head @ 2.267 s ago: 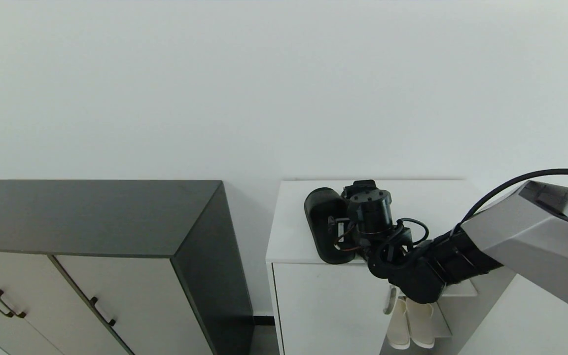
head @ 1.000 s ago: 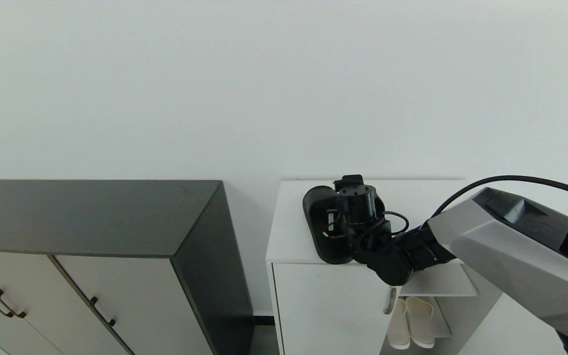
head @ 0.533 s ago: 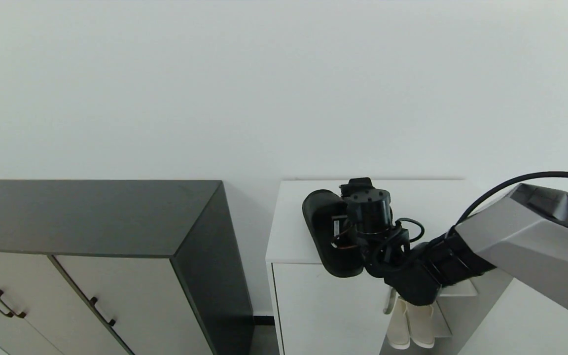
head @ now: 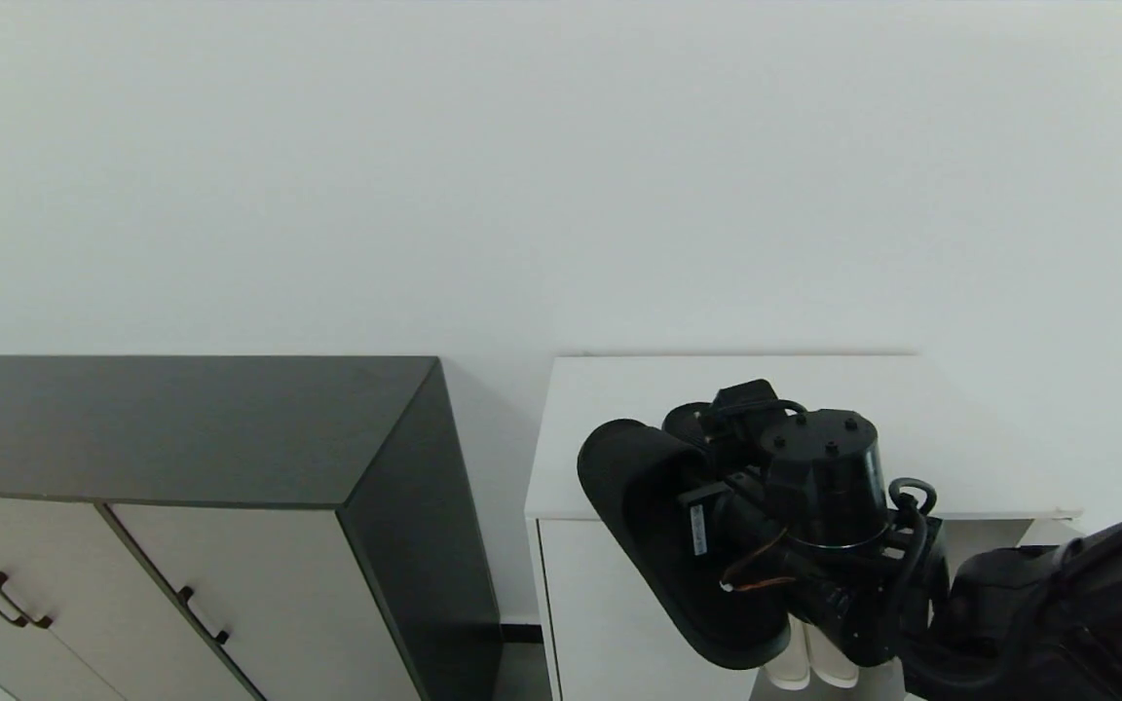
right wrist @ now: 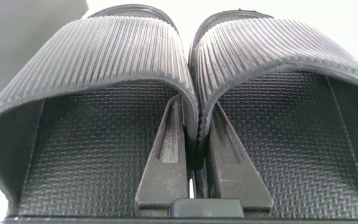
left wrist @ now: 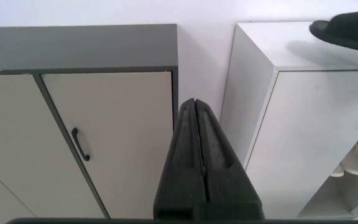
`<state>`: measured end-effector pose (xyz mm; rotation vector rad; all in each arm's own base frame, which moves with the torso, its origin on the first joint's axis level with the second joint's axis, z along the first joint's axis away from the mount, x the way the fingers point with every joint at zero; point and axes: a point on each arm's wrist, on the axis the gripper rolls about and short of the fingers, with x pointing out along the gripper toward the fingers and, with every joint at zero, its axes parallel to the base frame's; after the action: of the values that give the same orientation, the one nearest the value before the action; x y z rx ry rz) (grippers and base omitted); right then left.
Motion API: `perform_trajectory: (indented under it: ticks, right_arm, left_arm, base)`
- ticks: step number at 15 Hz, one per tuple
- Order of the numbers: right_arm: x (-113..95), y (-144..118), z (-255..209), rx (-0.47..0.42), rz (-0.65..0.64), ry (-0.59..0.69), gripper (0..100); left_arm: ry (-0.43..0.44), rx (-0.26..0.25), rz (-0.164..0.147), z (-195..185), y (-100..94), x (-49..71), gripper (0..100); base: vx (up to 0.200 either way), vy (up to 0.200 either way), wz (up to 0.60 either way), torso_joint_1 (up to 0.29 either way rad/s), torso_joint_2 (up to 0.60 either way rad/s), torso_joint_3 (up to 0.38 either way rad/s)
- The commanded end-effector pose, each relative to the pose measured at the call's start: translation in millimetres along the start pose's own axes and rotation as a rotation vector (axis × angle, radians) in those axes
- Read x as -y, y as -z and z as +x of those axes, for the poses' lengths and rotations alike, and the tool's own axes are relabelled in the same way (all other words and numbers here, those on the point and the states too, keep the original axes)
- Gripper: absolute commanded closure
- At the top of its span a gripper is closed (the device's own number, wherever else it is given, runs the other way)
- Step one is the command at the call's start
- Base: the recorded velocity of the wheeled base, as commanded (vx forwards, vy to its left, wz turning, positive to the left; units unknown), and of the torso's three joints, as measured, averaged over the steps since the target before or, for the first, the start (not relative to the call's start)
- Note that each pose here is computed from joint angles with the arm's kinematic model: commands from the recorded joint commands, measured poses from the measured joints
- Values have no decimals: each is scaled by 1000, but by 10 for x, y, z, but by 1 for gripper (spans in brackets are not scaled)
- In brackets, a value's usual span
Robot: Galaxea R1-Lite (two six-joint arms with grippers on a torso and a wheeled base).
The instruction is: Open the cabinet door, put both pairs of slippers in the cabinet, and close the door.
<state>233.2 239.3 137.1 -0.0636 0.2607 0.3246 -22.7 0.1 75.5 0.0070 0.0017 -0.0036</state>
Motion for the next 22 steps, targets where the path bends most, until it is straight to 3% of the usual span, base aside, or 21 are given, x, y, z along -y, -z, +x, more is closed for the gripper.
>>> perform_trajectory:
  ticks: [1, 7, 19, 22]
  right_arm:
    - [14, -40, -79, 12, 5, -6, 100]
    - [8, -15, -61, 7, 7, -4, 100]
    - [11, 2, -53, 5, 4, 19, 100]
    - [5, 22, -37, 0, 1, 20, 100]
  left_arm:
    - [-1, 0, -1, 0, 0, 0, 100]
    - [1, -1, 1, 1, 0, 0, 100]
    - [-1, -1, -1, 1, 0, 0, 100]
    - [-1, -1, -1, 1, 0, 0, 100]
  base:
    - [0, 0, 0, 0, 0, 0]
    - [0, 0, 0, 0, 0, 0]
    - [-200, 0, 0, 2, 0, 2]
    - [0, 0, 0, 0, 0, 0]
